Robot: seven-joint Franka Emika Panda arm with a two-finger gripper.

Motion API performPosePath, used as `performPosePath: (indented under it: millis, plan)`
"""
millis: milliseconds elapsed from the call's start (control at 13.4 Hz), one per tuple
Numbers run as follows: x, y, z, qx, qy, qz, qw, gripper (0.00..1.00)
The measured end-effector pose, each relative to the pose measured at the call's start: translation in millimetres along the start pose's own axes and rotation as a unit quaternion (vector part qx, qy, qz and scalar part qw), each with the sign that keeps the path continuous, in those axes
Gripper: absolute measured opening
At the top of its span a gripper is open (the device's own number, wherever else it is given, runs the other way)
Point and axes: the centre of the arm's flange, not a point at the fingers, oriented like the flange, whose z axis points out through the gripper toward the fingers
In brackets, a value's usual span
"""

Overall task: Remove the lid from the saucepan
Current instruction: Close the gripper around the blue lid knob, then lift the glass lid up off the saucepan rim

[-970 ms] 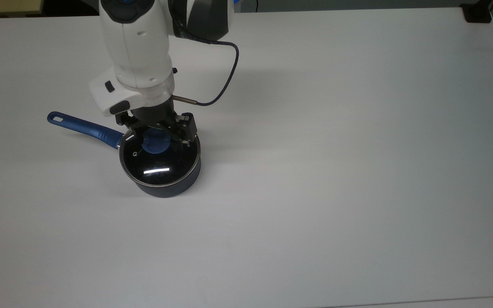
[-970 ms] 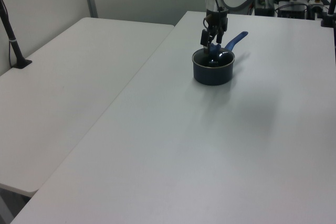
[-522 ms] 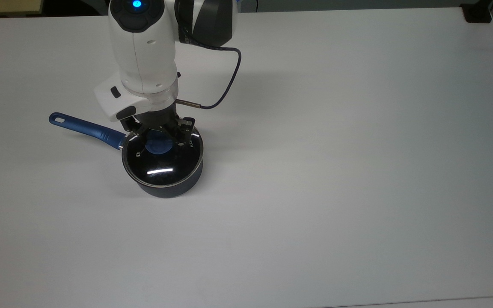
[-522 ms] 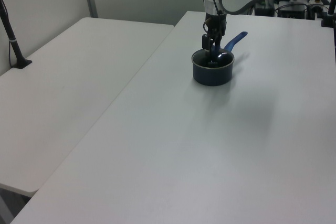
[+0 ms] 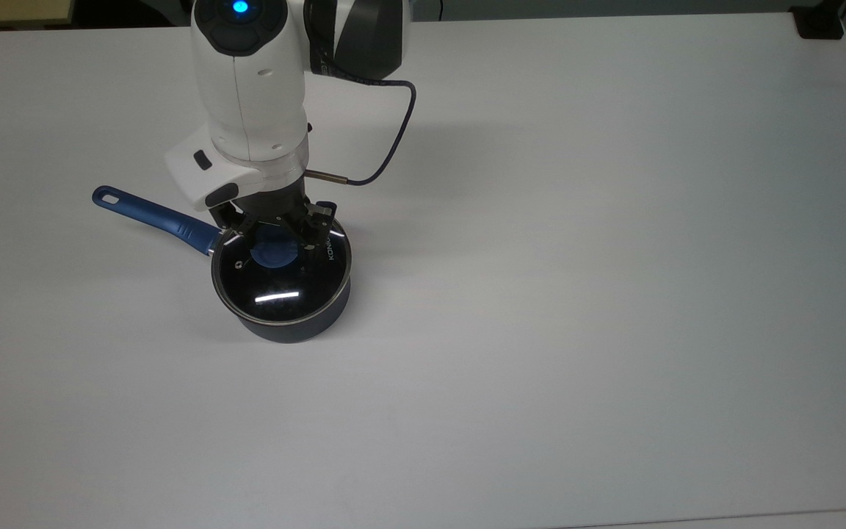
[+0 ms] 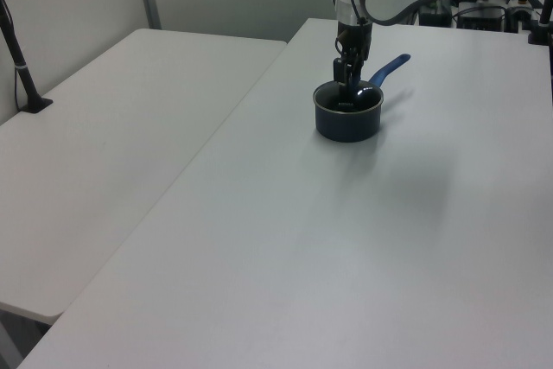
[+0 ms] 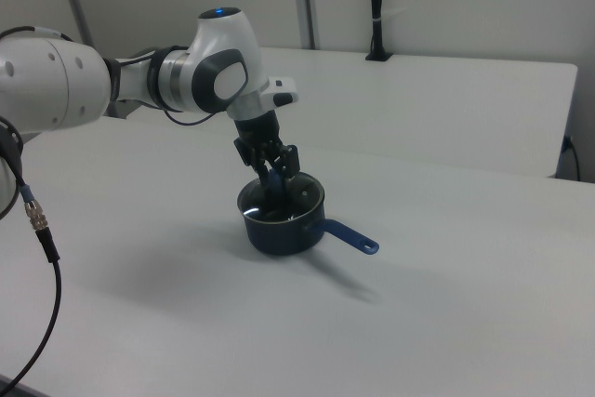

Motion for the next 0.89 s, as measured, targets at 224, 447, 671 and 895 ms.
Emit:
performPosePath:
  millis: [224, 447, 671, 895]
  plan:
    - [0.6, 0.0, -1.8, 0.0, 0.002, 0.0, 1.0, 0.62]
    - [2.4, 0.5, -11.8, 0.001, 0.01, 0.001, 0.9999, 0.62]
    - [0.7, 2.9, -28.5, 0.003, 0.017, 0.002, 0.9998, 0.62]
    - [-8.5, 11.8, -61.8, 0.005, 0.013, -0.012, 0.9998, 0.62]
